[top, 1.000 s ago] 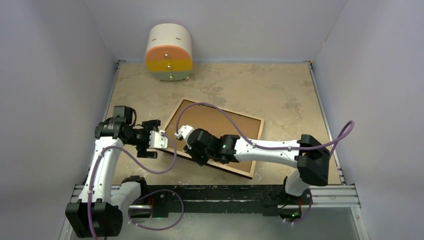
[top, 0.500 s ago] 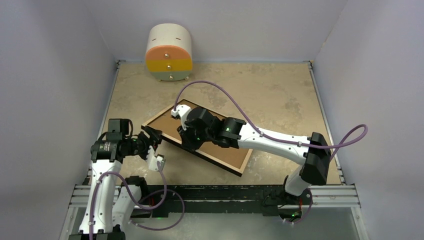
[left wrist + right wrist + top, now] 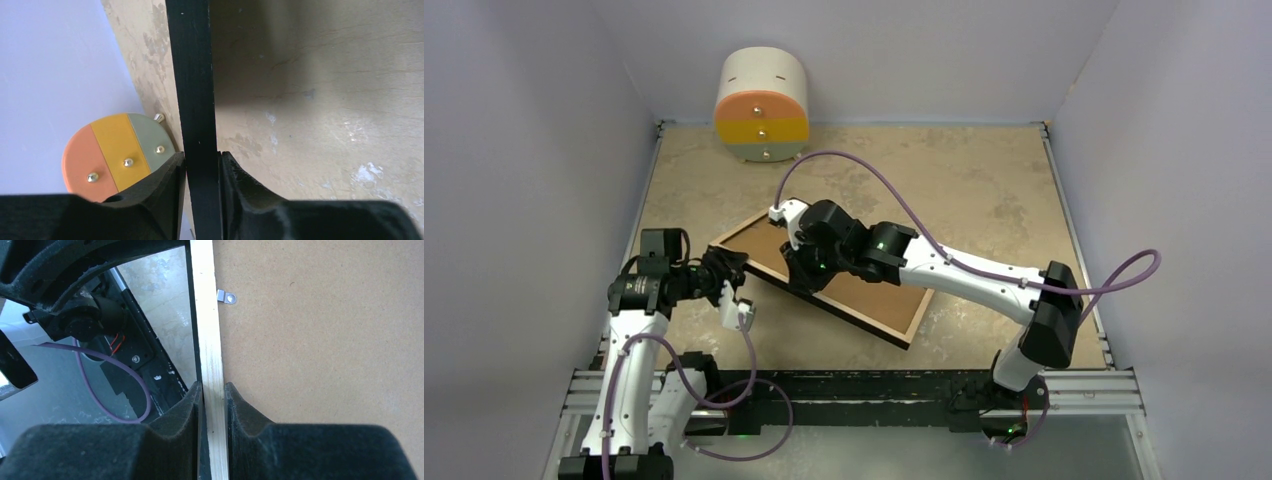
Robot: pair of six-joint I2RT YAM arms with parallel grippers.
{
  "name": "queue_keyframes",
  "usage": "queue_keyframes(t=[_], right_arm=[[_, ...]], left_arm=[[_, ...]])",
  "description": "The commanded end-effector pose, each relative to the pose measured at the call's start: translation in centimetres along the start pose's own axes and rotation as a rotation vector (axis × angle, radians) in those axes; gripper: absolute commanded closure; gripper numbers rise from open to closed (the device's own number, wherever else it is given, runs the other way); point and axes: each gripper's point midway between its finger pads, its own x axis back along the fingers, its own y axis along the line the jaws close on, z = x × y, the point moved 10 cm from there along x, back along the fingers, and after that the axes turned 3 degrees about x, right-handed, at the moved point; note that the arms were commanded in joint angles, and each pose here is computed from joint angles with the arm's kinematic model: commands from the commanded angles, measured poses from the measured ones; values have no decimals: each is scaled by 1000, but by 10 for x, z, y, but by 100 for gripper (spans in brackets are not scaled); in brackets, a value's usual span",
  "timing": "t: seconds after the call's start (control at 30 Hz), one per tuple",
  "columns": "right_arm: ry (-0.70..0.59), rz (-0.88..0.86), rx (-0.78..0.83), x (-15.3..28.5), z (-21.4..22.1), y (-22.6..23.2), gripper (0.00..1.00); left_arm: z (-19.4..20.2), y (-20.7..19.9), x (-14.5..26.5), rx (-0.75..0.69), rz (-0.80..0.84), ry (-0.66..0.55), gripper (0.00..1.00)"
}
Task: Put the photo into the frame
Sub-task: Turn over the photo frame at the center of the board.
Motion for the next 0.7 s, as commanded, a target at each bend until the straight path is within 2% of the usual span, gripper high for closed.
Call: queue_keyframes(t=[0.0, 0.03, 0.07, 0.13, 0.17, 0.2, 0.27, 0.37, 0.4, 0.43, 0.67], right_arm=[[-119, -83, -14, 24, -32, 13, 100], [-120, -82, -15, 26, -33, 13, 100], [-121, -79, -15, 27, -34, 13, 94], [-125, -70, 1, 33, -35, 12, 66], [-131, -52, 11, 37, -35, 10, 46], [-135, -33, 30, 42, -35, 8, 35], [-152, 30, 98, 51, -36, 2, 23], [-111, 91, 207, 60, -27, -5, 7], [-86, 111, 239, 61, -23, -6, 2], [-58, 132, 267, 62, -18, -6, 1], [69, 274, 475, 56, 14, 11, 1]], left_arm=[[1, 12, -2, -222, -42, 0, 83], [1, 13, -2, -232, -51, 5, 97], [2, 14, -2, -231, -62, 11, 100], [5, 21, 0, -197, -91, 24, 100], [6, 25, 2, -180, -92, 26, 100], [7, 26, 2, -158, -74, 21, 100], [8, 31, 5, -128, -50, 15, 100], [9, 37, 8, -104, -39, 10, 100], [8, 38, 8, -108, -42, 9, 100], [8, 39, 8, -112, -47, 8, 100], [9, 41, 7, -98, -66, -1, 100]])
